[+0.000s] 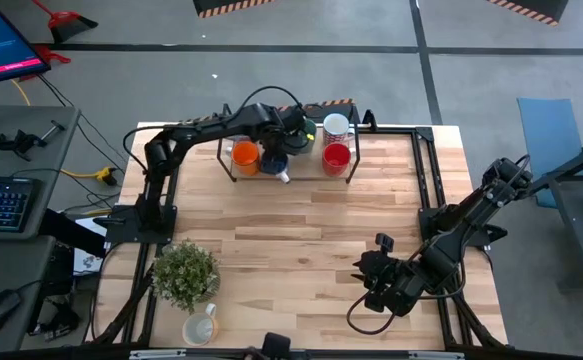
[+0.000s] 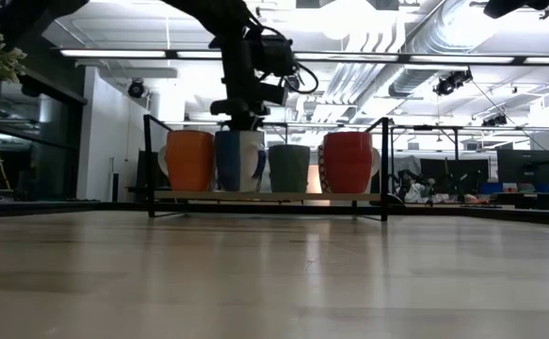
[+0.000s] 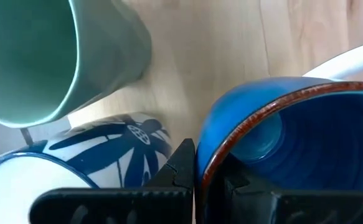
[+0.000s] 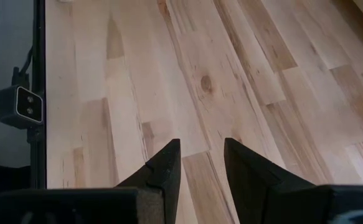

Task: Place coffee mugs
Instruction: Put the dark blue mug on the shelf

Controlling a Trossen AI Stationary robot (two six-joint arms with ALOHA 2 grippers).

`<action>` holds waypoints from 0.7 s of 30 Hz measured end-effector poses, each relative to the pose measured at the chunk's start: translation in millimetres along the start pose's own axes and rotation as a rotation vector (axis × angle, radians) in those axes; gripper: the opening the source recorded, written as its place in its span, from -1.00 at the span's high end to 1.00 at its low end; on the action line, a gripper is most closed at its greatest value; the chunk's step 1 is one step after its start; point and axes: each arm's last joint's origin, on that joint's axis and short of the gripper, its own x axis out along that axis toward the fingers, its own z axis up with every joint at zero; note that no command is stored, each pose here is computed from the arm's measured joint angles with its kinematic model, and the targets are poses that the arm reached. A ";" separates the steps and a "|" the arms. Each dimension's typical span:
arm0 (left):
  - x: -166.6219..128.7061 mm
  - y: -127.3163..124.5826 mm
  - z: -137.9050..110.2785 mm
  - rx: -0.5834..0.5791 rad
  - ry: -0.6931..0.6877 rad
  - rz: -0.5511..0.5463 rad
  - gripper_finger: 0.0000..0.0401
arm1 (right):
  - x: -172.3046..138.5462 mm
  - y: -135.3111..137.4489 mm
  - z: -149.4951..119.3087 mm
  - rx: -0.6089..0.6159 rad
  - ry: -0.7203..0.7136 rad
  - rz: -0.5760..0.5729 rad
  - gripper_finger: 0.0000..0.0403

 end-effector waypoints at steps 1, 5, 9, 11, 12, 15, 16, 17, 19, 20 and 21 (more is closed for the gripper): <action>1.2 0.5 0.5 0.004 0.004 0.006 0.98 | 0.0 0.1 0.1 0.006 -0.001 0.000 0.49; 2.4 5.3 -4.0 -0.010 0.006 0.003 0.98 | 0.0 0.1 0.3 0.025 -0.007 -0.003 0.49; 3.5 11.4 -8.8 -0.022 0.020 0.024 0.93 | 0.0 0.2 0.4 0.026 -0.008 -0.001 0.49; 5.0 13.0 -10.8 -0.025 0.040 0.038 0.86 | 0.0 0.2 0.4 0.026 -0.008 -0.001 0.49; 5.4 13.0 -11.1 -0.023 0.047 0.041 0.82 | 0.0 0.2 0.4 0.026 -0.008 -0.001 0.49; 5.5 12.9 -10.9 -0.022 0.044 0.039 0.75 | 0.0 0.2 0.4 0.025 -0.008 -0.001 0.49; 5.5 12.8 -10.7 -0.022 0.042 0.038 0.73 | 0.0 0.2 0.4 0.025 -0.006 -0.001 0.49; 5.5 12.8 -10.6 -0.022 0.041 0.039 0.73 | 0.0 0.2 0.3 0.025 -0.006 0.000 0.49; 5.5 12.9 -10.4 -0.022 0.038 0.037 0.72 | 0.0 0.2 0.2 0.024 -0.001 0.002 0.49; 5.5 13.0 -10.3 -0.023 0.036 0.038 0.72 | 0.0 0.3 0.1 0.024 0.000 0.003 0.49; 5.5 13.1 -10.0 -0.024 0.033 0.039 0.71 | 0.0 0.3 0.1 0.024 0.001 0.004 0.49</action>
